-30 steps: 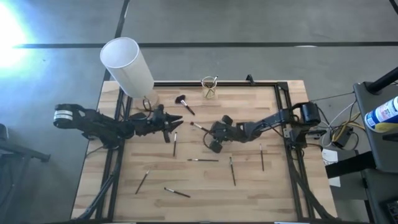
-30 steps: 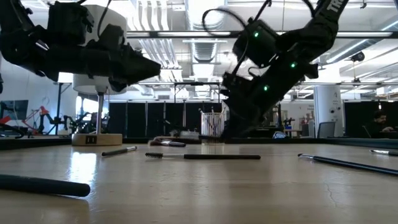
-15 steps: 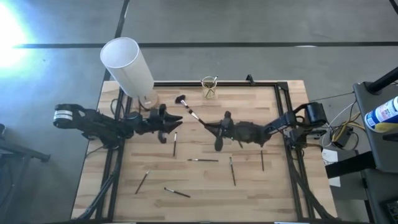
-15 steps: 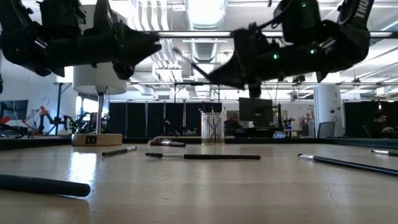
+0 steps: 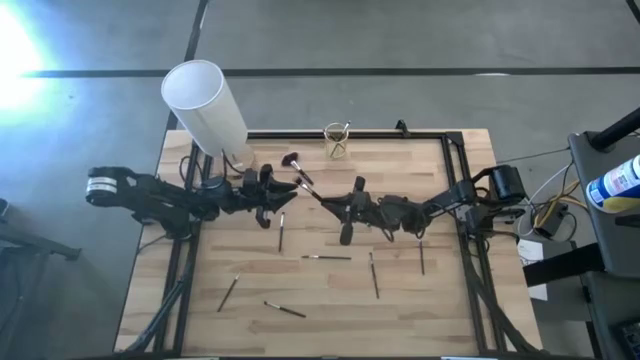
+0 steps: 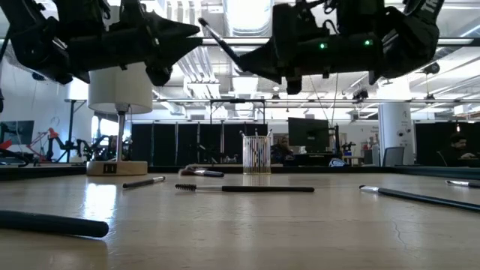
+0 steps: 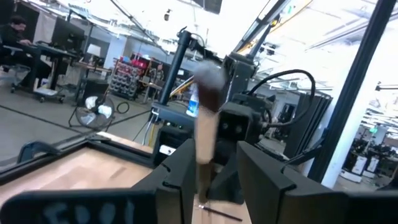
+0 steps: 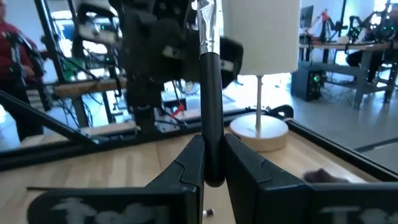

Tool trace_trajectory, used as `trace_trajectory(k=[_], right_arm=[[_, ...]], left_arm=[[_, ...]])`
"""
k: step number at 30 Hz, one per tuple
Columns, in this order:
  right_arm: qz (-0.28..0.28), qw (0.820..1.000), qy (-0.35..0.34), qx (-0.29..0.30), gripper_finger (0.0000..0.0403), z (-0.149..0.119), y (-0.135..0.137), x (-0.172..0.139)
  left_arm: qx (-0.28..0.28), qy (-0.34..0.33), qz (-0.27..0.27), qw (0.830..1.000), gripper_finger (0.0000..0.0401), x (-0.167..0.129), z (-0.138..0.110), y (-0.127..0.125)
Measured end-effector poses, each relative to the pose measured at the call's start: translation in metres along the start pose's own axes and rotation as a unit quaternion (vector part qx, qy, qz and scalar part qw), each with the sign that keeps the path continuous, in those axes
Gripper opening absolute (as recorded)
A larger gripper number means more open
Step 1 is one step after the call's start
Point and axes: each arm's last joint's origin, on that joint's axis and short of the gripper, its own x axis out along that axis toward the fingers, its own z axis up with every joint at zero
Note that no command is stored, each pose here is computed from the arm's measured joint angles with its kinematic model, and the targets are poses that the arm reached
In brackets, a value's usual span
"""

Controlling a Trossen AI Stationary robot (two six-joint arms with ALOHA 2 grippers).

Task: Put items in baskets/containers
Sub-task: Put the blush brush into the gold container

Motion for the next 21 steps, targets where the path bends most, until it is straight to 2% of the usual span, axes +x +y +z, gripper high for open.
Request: trace_trajectory(k=[5,11,16,21], right_arm=[[-0.003,1.0,0.02,-0.016,0.0038,0.003,0.003,0.008],[-0.005,0.999,0.016,-0.03,0.0038,0.007,0.005,0.011],[-0.005,0.999,0.028,-0.038,0.0038,0.004,0.006,0.011],[-0.014,0.998,0.031,-0.047,0.0043,0.004,0.005,0.011]], left_arm=[[0.0,0.0,0.001,1.0,0.0108,0.007,0.004,-0.001],[-0.002,0.012,0.044,0.999,0.0108,0.017,0.006,0.001],[0.009,-0.003,0.044,0.999,0.0107,0.02,0.012,0.0],[0.007,-0.014,0.056,0.998,0.007,0.022,0.014,0.0]])
